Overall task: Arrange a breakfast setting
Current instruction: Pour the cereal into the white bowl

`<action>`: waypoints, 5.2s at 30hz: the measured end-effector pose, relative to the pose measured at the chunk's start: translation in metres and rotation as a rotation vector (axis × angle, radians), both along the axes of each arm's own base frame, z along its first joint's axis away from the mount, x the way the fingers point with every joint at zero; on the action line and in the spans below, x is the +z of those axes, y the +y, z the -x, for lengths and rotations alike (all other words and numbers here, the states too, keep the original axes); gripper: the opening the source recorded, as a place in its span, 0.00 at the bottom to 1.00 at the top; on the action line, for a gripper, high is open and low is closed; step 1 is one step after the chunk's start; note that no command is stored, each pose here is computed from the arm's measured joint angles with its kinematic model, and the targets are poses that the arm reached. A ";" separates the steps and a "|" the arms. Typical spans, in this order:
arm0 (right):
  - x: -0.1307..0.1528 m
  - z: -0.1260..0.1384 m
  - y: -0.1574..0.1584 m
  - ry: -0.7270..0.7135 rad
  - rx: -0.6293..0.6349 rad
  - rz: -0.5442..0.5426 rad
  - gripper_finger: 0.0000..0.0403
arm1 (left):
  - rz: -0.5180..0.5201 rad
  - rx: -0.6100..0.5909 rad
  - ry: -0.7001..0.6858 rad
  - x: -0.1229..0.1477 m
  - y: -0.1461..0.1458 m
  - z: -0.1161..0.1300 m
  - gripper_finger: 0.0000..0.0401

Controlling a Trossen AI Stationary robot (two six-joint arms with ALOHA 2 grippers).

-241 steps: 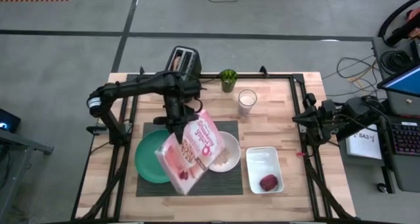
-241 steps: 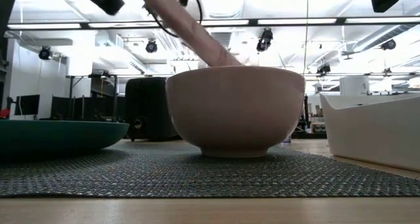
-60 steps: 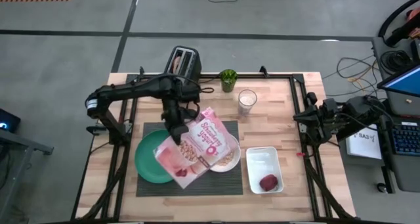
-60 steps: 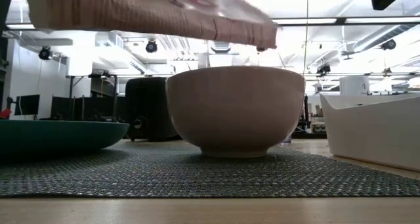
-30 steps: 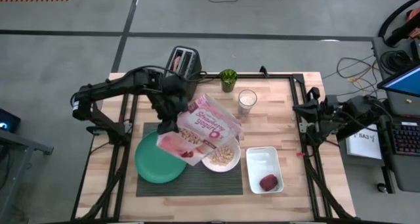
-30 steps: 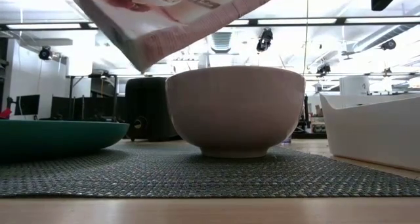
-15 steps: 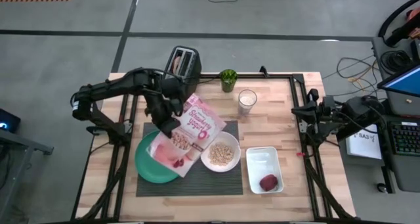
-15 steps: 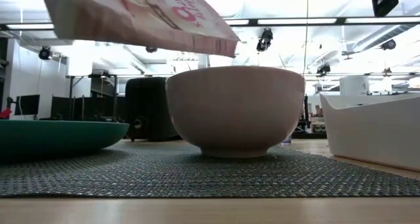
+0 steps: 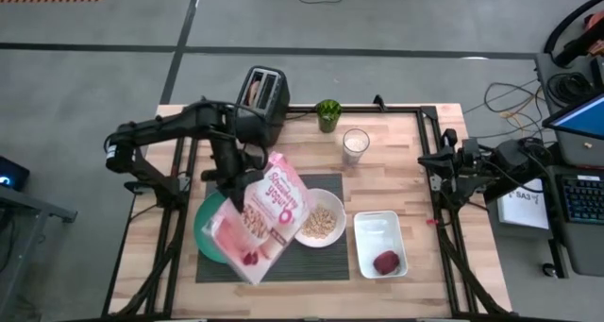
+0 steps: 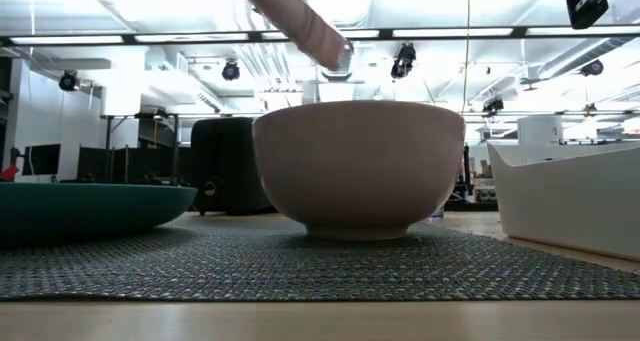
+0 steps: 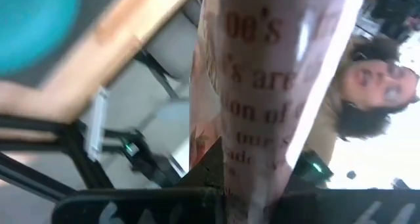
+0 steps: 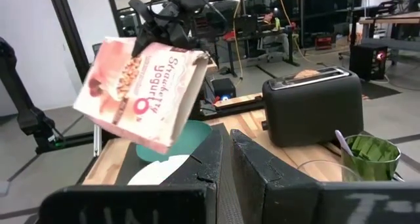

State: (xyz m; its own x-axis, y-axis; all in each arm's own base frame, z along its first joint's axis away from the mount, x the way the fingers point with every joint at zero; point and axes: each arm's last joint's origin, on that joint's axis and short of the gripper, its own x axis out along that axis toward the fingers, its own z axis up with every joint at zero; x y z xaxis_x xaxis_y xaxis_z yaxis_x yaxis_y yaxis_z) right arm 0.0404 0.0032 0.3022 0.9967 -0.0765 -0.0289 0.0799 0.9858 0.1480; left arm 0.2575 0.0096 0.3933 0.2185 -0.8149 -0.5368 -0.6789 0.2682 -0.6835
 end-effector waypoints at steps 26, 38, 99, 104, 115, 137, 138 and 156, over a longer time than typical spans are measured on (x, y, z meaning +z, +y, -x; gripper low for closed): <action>0.000 0.000 0.000 0.000 0.001 0.006 0.06 | 0.084 0.003 -0.013 -0.033 0.031 -0.035 0.00; 0.000 0.000 0.000 0.000 0.001 0.005 0.06 | 0.090 -0.030 -0.008 -0.048 0.029 -0.025 0.00; 0.001 0.000 0.000 -0.007 0.001 0.001 0.06 | 0.208 -0.048 0.078 -0.084 0.025 -0.026 0.00; 0.001 0.000 0.000 -0.007 0.001 0.001 0.06 | 0.210 -0.061 0.053 -0.082 0.024 -0.025 0.00; 0.001 0.000 0.000 -0.008 0.001 -0.002 0.06 | 0.072 -0.144 -0.042 -0.080 0.021 -0.021 0.00; 0.002 -0.001 0.000 -0.031 -0.011 -0.014 0.06 | -0.992 -0.571 -1.291 0.002 0.022 -0.007 0.00; 0.002 -0.001 0.000 -0.032 -0.012 -0.015 0.06 | -1.038 -0.594 -1.337 0.003 0.025 -0.010 0.00; -0.002 -0.002 -0.006 -0.016 -0.244 0.024 0.06 | -1.134 -0.449 -1.159 -0.079 0.181 -0.035 0.00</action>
State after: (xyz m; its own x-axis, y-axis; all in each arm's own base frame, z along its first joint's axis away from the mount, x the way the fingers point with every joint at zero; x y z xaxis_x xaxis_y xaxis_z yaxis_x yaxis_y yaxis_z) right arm 0.0420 -0.0023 0.3005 0.9489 -0.3156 -0.0090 0.3141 0.9408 0.1276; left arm 0.2923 0.1901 0.3144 0.7650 -0.2600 -0.5892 0.2703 0.9600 -0.0728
